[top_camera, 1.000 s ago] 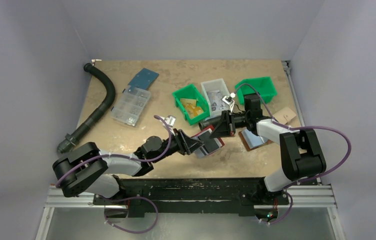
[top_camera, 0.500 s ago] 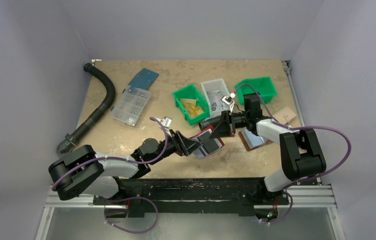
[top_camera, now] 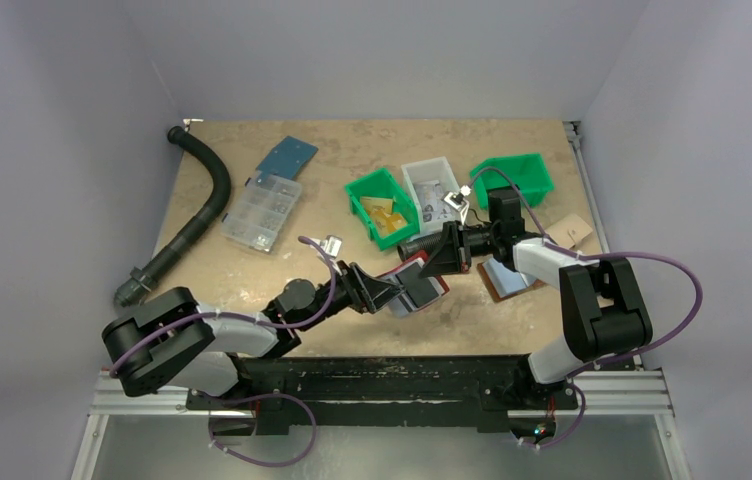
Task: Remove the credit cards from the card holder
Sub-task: Remove the credit card from the card holder.
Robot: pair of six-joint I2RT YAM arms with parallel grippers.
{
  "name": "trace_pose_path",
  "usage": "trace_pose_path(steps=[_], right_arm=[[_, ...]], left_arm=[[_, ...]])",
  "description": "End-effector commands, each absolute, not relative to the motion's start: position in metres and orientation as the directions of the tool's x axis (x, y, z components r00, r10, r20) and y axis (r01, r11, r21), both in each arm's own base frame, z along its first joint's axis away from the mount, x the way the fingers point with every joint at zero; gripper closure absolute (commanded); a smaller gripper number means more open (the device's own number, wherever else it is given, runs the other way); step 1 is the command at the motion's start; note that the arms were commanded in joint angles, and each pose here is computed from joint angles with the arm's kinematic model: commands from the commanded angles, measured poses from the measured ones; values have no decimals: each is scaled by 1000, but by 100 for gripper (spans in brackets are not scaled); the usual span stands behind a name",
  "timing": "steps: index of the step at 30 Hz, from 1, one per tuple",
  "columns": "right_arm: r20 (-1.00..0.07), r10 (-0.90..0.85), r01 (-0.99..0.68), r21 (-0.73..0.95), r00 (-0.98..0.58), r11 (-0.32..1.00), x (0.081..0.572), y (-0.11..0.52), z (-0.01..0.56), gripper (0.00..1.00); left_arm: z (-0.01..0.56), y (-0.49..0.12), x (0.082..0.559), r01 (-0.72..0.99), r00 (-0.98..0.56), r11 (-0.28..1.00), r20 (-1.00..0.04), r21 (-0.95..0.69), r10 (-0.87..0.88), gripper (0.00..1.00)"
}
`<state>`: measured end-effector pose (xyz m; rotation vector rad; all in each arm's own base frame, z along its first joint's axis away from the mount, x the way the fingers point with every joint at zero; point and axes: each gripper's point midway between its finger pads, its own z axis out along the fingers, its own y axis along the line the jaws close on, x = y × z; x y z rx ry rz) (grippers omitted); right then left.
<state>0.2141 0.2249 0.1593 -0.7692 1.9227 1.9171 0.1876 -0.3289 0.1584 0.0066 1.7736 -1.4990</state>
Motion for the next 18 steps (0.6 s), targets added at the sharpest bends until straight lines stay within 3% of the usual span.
trace_pose_path(steps=[1, 9, 18], right_arm=[[-607, -161, -596, 795, -778, -114, 209, 224, 171, 100], [-605, -162, -594, 796, -779, -115, 209, 224, 171, 100], [-609, -161, -597, 793, -777, -116, 209, 224, 172, 100]], left_arm=[[172, -327, 191, 485, -664, 260, -545, -835, -511, 26], [167, -327, 195, 448, -691, 243, -505, -861, -517, 21], [169, -327, 193, 456, -702, 209, -494, -865, -513, 23]])
